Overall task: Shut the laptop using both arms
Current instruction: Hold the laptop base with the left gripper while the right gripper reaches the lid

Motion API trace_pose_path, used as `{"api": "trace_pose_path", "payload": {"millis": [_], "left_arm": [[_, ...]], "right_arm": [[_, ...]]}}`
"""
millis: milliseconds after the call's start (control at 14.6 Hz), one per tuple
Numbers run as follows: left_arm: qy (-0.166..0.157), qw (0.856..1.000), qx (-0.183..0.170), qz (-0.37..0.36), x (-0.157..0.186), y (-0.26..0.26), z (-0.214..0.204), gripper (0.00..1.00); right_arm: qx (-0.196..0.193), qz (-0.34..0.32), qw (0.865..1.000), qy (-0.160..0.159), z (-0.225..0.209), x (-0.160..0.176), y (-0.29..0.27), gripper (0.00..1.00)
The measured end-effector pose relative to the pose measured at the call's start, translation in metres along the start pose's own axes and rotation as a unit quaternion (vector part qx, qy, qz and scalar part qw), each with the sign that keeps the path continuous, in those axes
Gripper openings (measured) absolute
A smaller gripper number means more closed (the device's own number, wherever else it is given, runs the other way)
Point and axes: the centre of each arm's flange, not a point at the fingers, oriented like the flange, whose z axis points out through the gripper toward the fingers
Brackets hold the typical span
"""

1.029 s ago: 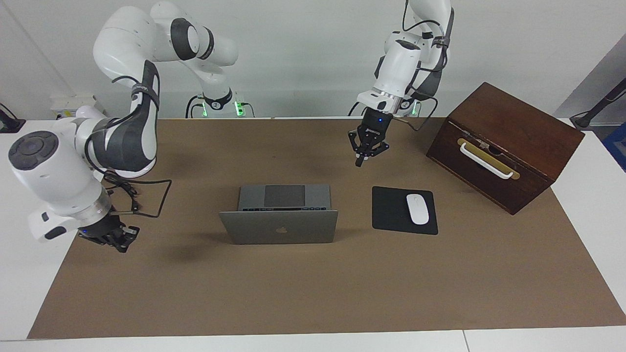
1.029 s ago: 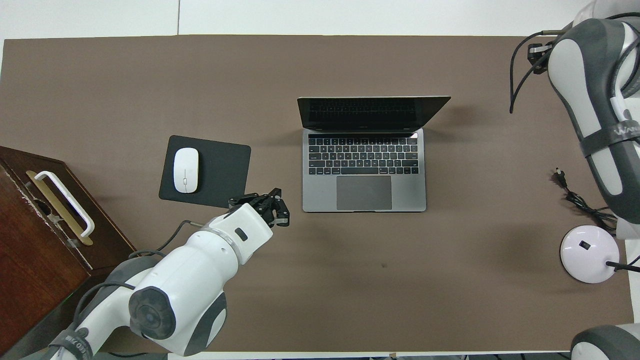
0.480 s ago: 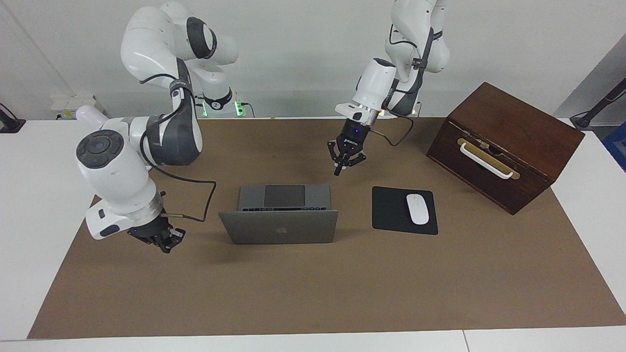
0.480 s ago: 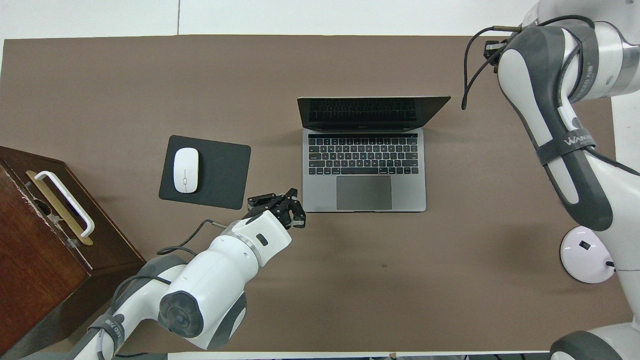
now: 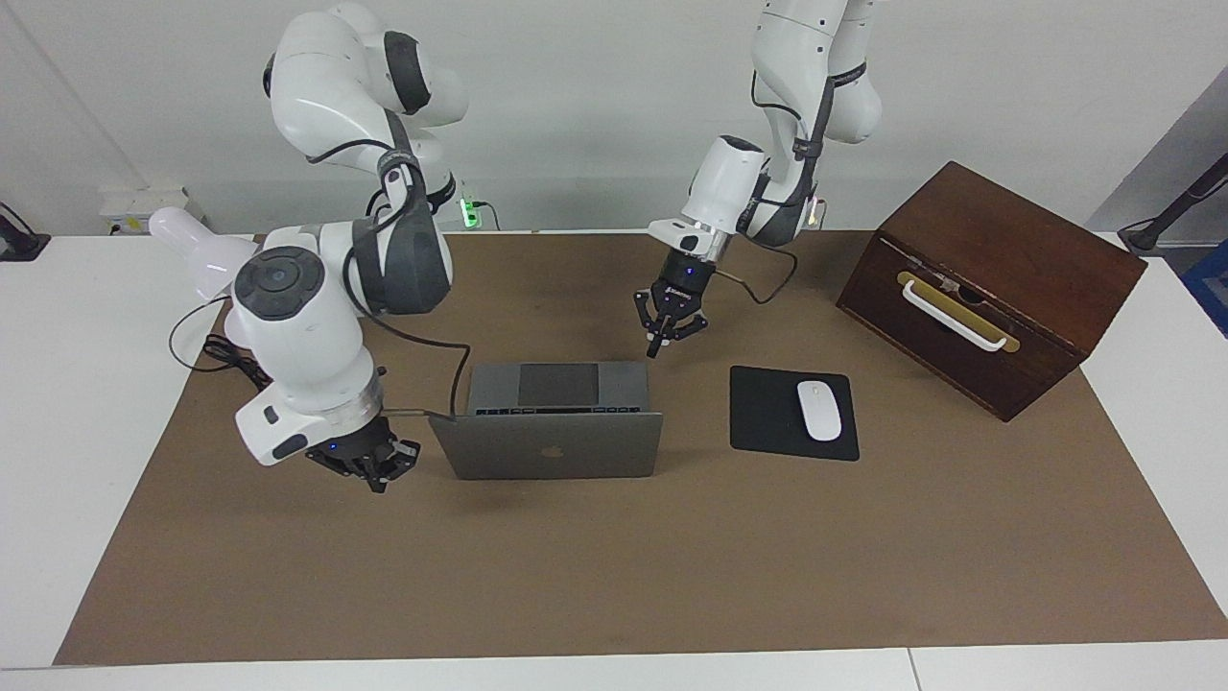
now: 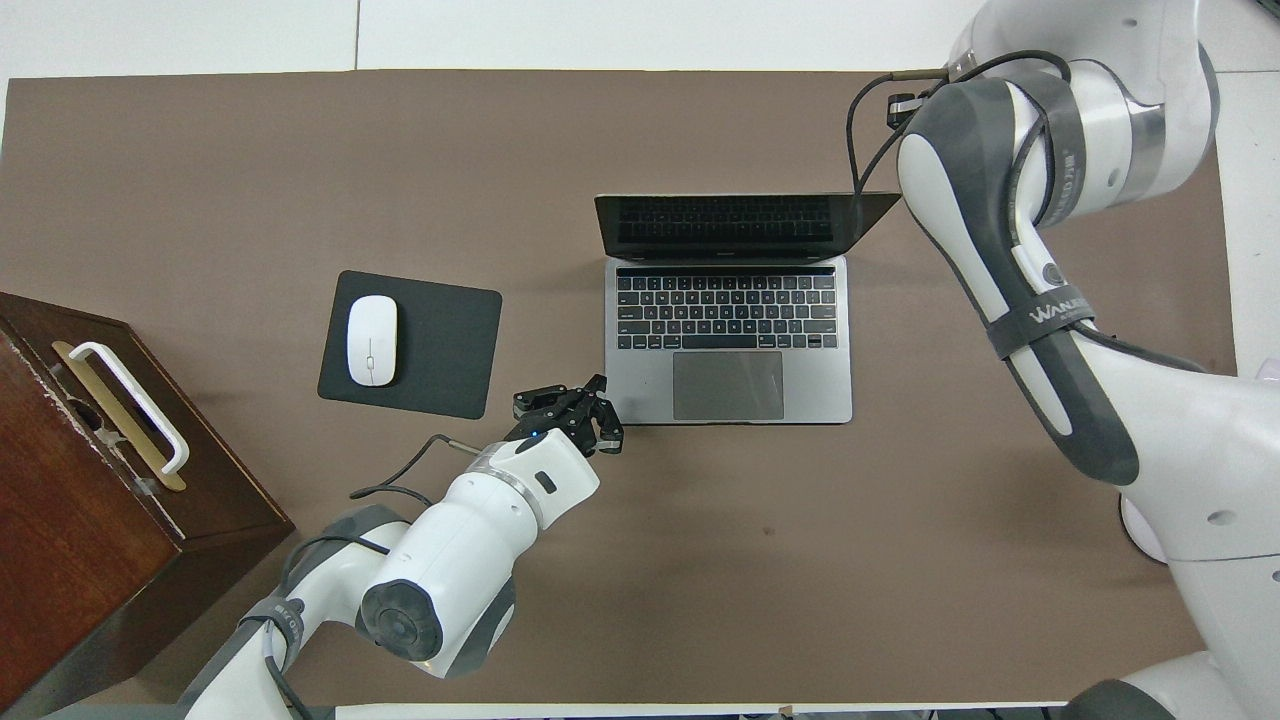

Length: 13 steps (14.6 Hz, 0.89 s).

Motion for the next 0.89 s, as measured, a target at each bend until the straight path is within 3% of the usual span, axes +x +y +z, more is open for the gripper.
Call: {"api": "trace_pose_path", "payload": {"millis": [892], "left_arm": [[-0.011, 1.000, -0.001, 0.030, -0.026, 0.005, 0.036, 0.01]], "right_arm": [[0.007, -0.062, 0.998, 0.005, -0.006, -0.016, -0.061, 0.01]]}}
